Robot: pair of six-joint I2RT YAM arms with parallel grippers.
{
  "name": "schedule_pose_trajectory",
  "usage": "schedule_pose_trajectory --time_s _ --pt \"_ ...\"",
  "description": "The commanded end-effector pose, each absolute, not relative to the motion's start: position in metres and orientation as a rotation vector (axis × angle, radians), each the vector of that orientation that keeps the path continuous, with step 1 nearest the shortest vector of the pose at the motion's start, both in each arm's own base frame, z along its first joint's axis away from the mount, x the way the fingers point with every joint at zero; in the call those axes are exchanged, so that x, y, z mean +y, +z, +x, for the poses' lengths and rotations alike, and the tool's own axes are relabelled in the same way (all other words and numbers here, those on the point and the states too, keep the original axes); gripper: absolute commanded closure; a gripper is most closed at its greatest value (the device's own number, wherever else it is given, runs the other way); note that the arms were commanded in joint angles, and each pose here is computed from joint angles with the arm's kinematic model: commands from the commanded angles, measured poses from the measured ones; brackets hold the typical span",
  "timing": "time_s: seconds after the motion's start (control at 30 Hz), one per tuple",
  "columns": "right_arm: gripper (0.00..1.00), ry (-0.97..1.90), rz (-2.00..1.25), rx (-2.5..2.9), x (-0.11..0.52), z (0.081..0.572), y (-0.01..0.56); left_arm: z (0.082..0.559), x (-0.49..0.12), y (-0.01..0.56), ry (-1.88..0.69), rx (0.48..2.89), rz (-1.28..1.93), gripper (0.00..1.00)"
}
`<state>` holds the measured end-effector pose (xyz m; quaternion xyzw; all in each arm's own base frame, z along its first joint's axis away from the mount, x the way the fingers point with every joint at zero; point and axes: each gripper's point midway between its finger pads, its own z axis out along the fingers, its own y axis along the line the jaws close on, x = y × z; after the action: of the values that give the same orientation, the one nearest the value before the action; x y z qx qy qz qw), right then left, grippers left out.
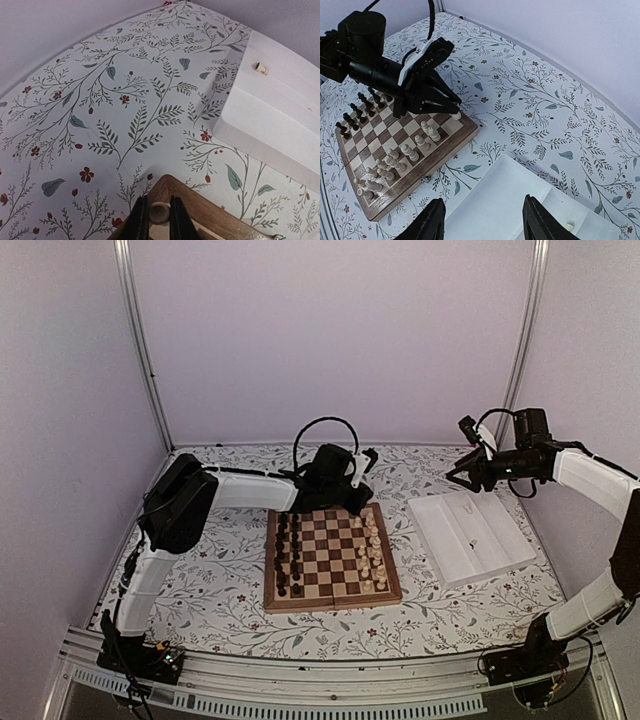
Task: Set up the chess pieces on the board
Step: Place the chess piece on the chessboard.
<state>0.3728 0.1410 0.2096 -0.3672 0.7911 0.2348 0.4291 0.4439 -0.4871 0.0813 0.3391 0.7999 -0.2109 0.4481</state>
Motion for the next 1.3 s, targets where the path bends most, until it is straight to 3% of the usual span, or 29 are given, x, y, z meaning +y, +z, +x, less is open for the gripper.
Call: schedule_pose_trajectory --time_s 0.0,1.27 --pt "0.45 0.603 -0.934 1.969 0.143 0.373 0.202 0.442 -0.482 0.068 -0.501 2.01 0.847 1.0" --pt "0.44 0.62 -0.938 1.995 0.144 0.376 0.191 0.425 -0.484 0.06 -0.548 2.056 0.869 0.99"
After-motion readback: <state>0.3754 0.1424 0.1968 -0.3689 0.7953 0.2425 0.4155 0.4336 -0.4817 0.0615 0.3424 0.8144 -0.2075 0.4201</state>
